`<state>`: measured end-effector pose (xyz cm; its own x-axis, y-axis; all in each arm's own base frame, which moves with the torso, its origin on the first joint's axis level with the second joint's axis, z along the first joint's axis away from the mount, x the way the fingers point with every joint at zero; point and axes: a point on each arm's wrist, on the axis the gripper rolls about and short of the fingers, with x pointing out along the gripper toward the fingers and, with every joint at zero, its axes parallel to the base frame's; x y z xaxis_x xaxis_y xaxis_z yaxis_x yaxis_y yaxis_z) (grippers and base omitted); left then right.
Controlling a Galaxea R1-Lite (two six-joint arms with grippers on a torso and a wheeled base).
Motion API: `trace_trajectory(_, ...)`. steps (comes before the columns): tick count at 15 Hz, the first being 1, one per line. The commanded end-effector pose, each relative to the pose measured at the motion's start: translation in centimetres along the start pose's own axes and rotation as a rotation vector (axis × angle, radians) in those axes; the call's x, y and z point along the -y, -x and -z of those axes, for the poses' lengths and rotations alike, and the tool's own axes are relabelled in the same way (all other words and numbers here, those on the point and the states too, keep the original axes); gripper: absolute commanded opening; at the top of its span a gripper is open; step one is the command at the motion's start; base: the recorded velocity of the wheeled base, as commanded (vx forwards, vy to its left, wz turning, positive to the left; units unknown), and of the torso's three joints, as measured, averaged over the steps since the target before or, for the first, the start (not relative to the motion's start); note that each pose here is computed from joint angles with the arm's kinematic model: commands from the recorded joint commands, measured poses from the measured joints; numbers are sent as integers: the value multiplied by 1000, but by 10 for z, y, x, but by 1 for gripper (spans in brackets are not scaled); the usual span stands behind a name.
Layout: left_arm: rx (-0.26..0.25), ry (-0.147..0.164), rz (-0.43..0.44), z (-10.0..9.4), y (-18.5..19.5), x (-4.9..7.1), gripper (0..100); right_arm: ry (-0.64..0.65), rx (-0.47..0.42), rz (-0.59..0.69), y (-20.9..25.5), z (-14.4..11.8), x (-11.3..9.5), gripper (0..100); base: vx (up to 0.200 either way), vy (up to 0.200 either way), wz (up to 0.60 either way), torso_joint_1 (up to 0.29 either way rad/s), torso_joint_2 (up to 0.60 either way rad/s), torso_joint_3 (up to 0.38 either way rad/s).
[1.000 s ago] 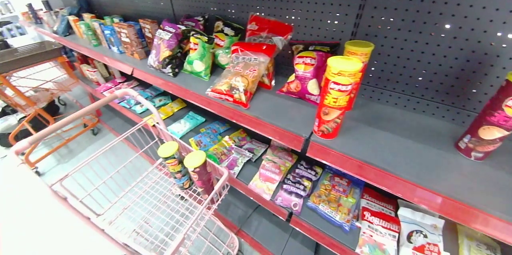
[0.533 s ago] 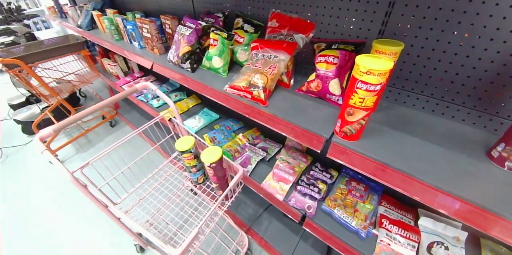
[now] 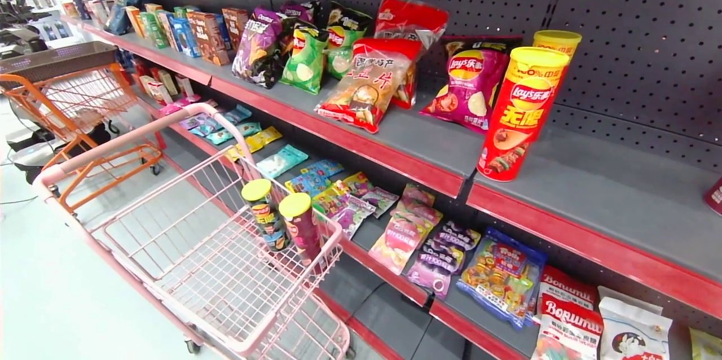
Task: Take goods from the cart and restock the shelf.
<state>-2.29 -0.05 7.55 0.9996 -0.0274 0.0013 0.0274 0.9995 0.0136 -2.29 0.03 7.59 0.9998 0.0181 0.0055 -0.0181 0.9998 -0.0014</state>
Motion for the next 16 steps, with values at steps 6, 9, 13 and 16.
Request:
trace_trajectory(6,-1,1,-1,0,0,0,100,0,-1,0,0,0,0,100,0,0,0,-176,489,309)
trace_trajectory(9,-1,0,0,0,0,0,100,0,-1,1,0,0,0,100,0,0,0,-178,541,367)
trace_trajectory(13,7,-8,35,-1,0,1,100,0,-1,1,0,0,0,100,0,0,0,-101,330,228)
trace_trajectory(16,30,137,46,-93,-14,-1,100,0,-1,1,0,0,0,100,0,0,0,-7,27,20)
